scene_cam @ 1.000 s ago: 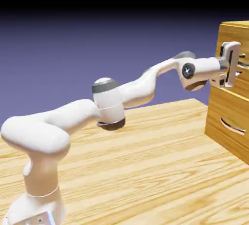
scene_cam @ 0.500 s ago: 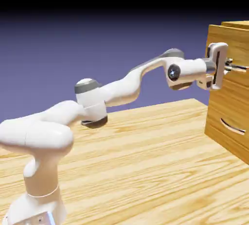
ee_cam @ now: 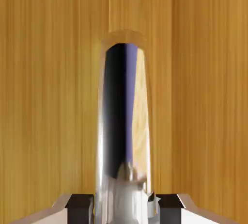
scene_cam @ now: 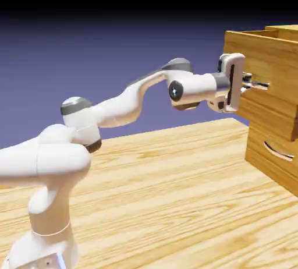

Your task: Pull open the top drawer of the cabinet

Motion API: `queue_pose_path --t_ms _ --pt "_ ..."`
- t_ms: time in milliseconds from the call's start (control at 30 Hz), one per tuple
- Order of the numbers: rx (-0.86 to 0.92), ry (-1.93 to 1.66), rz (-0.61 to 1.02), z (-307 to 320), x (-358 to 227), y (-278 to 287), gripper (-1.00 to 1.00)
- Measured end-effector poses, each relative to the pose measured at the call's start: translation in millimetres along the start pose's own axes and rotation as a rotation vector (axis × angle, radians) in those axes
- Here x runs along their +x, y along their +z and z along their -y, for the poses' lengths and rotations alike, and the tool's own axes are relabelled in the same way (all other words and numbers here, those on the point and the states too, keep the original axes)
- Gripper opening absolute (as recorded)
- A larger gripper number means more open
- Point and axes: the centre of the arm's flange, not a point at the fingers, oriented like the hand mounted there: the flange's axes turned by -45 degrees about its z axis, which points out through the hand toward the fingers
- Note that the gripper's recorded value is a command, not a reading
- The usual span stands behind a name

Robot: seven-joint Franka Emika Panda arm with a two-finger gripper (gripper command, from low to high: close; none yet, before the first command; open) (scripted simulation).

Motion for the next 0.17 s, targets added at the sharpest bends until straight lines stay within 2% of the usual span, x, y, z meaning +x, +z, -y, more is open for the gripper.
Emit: queue_pose_path --t_ms 67,100,167 --pt "0.000 0.000 0.000 0 0 -20 -1.00" --pt "0.000 0.000 0.000 0 0 -25 1.00" --pt "-0.002 0.000 0.000 0 0 -25 1.00"
